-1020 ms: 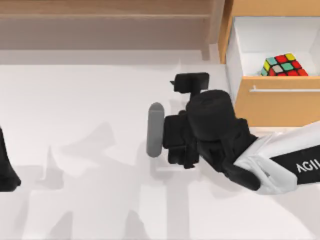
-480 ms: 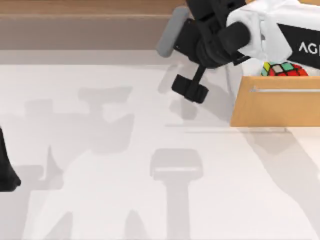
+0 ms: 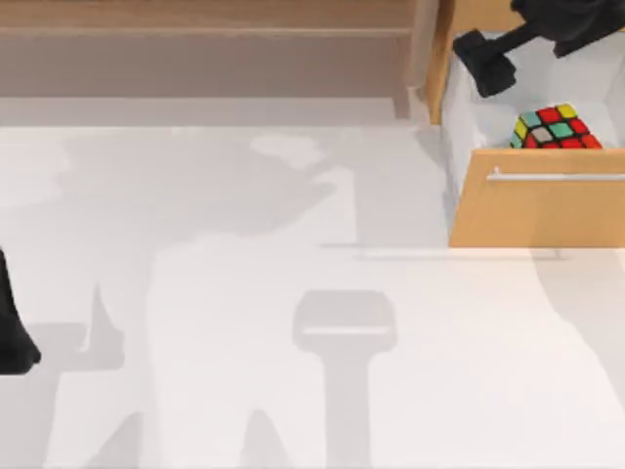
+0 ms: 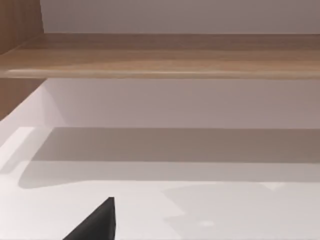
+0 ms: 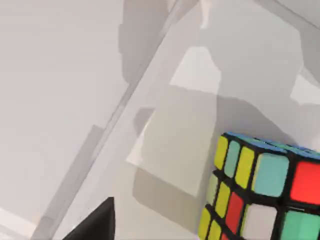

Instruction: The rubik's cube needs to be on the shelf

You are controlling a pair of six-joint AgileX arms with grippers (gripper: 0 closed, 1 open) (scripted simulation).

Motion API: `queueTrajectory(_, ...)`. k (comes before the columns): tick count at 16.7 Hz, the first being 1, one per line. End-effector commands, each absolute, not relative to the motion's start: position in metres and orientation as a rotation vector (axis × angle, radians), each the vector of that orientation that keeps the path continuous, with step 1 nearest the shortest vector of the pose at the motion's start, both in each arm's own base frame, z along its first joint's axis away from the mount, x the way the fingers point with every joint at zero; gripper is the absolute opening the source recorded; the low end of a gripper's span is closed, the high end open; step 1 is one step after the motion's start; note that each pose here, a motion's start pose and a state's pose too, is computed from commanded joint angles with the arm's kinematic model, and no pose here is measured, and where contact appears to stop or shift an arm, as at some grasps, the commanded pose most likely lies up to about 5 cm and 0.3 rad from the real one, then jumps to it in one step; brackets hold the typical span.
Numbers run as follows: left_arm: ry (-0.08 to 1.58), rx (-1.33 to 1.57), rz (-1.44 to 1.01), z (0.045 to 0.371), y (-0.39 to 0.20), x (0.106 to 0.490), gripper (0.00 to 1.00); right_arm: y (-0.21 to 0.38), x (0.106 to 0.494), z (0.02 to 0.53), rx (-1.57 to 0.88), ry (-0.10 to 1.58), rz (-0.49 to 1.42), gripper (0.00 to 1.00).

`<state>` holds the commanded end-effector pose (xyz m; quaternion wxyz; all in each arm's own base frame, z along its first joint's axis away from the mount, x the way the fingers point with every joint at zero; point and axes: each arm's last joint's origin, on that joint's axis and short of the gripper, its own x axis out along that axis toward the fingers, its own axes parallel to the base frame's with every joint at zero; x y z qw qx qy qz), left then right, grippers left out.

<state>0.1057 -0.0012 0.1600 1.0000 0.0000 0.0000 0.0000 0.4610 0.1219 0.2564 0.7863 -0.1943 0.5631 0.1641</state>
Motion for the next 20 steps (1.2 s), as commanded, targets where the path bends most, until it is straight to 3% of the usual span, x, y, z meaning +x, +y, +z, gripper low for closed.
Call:
queueTrajectory(7,0.0,0.0,0.0,0.16,-0.001,0.106,1.0,0.065,0.48,0.231,-0.214,1.46,0.237,1.0)
queueTrajectory(14,0.0,0.0,0.0,0.16,-0.001,0.106,1.0,0.066,0.48,0.227,-0.214,1.459,0.237,1.0)
queueTrajectory(20,0.0,0.0,0.0,0.16,-0.001,0.106,1.0,0.069,0.487,0.184,-0.214,1.458,0.237,1.0)
